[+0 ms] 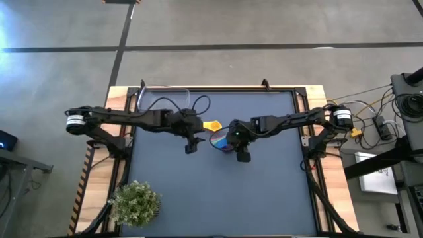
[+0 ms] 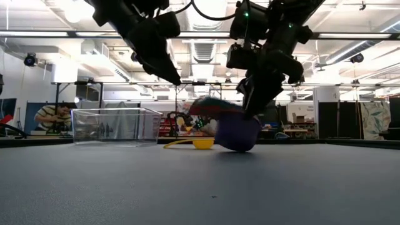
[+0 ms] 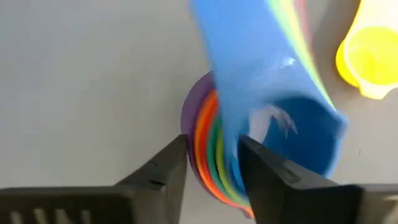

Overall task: Nest measuring cups in basket
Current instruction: Put the nested measuring cups into the transparent bin, then stack the yellow measuring cup on top of the blue measuring cup

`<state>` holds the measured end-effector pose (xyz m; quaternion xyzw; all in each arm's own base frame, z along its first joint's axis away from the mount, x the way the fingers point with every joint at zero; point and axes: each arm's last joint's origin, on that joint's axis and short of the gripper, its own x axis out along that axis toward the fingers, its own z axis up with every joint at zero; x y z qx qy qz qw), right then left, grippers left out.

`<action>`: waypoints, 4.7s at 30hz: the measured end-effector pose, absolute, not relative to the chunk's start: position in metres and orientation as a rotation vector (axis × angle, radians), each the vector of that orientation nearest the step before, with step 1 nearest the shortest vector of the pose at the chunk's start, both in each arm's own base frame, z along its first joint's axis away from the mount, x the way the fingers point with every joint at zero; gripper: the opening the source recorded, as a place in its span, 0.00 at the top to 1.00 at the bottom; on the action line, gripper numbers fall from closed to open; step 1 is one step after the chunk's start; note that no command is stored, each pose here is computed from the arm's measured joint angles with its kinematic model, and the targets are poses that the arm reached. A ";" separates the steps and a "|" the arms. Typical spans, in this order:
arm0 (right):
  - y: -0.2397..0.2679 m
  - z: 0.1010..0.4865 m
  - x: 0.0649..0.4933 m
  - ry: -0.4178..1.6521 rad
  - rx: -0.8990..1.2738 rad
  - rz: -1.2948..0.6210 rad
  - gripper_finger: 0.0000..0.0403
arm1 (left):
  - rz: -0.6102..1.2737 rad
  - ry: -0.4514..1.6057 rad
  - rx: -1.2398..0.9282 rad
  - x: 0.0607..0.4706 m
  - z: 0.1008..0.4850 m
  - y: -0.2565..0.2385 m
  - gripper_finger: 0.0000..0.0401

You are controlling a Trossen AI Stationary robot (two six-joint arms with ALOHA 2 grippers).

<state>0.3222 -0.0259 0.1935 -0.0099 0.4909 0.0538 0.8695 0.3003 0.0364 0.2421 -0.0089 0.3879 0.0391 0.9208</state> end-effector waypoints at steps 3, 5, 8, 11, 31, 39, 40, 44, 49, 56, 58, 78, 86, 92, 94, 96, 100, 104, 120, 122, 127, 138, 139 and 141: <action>-0.026 0.195 0.324 1.018 -0.002 0.101 0.62 | 0.081 0.795 -0.017 0.303 0.241 0.037 0.54; -0.026 0.196 0.324 1.018 0.003 0.098 0.58 | 0.078 0.794 -0.010 0.304 0.240 0.037 0.54; -0.025 0.195 0.323 1.022 0.002 0.102 0.55 | 0.080 0.790 0.000 0.307 0.238 0.038 0.54; -0.025 0.199 0.319 1.038 0.001 0.114 0.54 | 0.094 0.784 -0.018 0.311 0.235 0.040 0.54; -0.007 0.256 0.207 0.399 0.031 0.173 0.55 | 0.150 1.051 -0.001 0.368 0.192 0.097 0.53; -0.002 0.248 0.184 0.323 0.025 0.187 0.55 | 0.181 1.189 0.075 0.369 0.180 0.118 0.38; -0.002 0.245 0.182 0.329 0.025 0.186 0.55 | 0.180 1.198 0.073 0.369 0.178 0.119 0.35; -0.002 0.240 0.181 0.342 0.023 0.187 0.56 | 0.165 1.230 0.095 0.370 0.168 0.123 0.25; -0.002 0.239 0.183 0.345 0.003 0.190 0.55 | 0.189 1.252 0.116 0.372 0.158 0.135 0.20; -0.002 0.238 0.183 0.351 -0.012 0.193 0.55 | 0.161 1.299 0.084 0.372 0.145 0.148 0.29; -0.002 0.238 0.183 0.350 -0.012 0.193 0.55 | 0.158 1.302 0.079 0.372 0.145 0.149 0.36; -0.002 0.238 0.184 0.348 0.023 0.188 0.57 | 0.296 1.362 0.094 0.391 0.202 0.132 1.00; -0.002 0.238 0.183 0.347 0.025 0.187 0.57 | 0.471 1.325 0.162 0.408 0.238 0.068 1.00; -0.002 0.239 0.182 0.339 0.023 0.186 0.57 | 0.570 1.224 0.169 0.416 0.250 0.023 1.00; -0.002 0.241 0.181 0.332 0.022 0.186 0.57 | 0.588 1.201 0.173 0.416 0.250 0.012 1.00; -0.002 0.242 0.180 0.323 0.029 0.185 0.57 | 0.610 1.179 0.163 0.416 0.250 0.003 1.00; -0.002 0.246 0.177 0.304 0.034 0.184 0.57 | 0.597 1.155 0.169 0.417 0.246 -0.013 1.00; -0.002 0.247 0.176 0.297 0.049 0.181 0.57 | 0.598 1.133 0.191 0.418 0.246 -0.026 1.00; -0.002 0.247 0.176 0.298 0.069 0.178 0.58 | 0.591 1.106 0.289 0.415 0.231 -0.047 1.00; -0.002 0.247 0.176 0.298 0.069 0.178 0.58 | 0.600 1.097 0.314 0.415 0.228 -0.048 1.00; -0.002 0.247 0.176 0.301 0.082 0.176 0.58 | 0.562 1.076 0.310 0.417 0.219 -0.051 1.00; -0.002 0.247 0.177 0.300 0.087 0.175 0.58 | 0.577 1.105 0.390 0.418 0.205 -0.058 1.00; -0.002 0.247 0.177 0.297 0.086 0.176 0.58 | 0.572 1.115 0.401 0.420 0.201 -0.058 1.00; -0.002 0.247 0.177 0.296 0.084 0.175 0.58 | 0.566 1.131 0.423 0.422 0.195 -0.059 1.00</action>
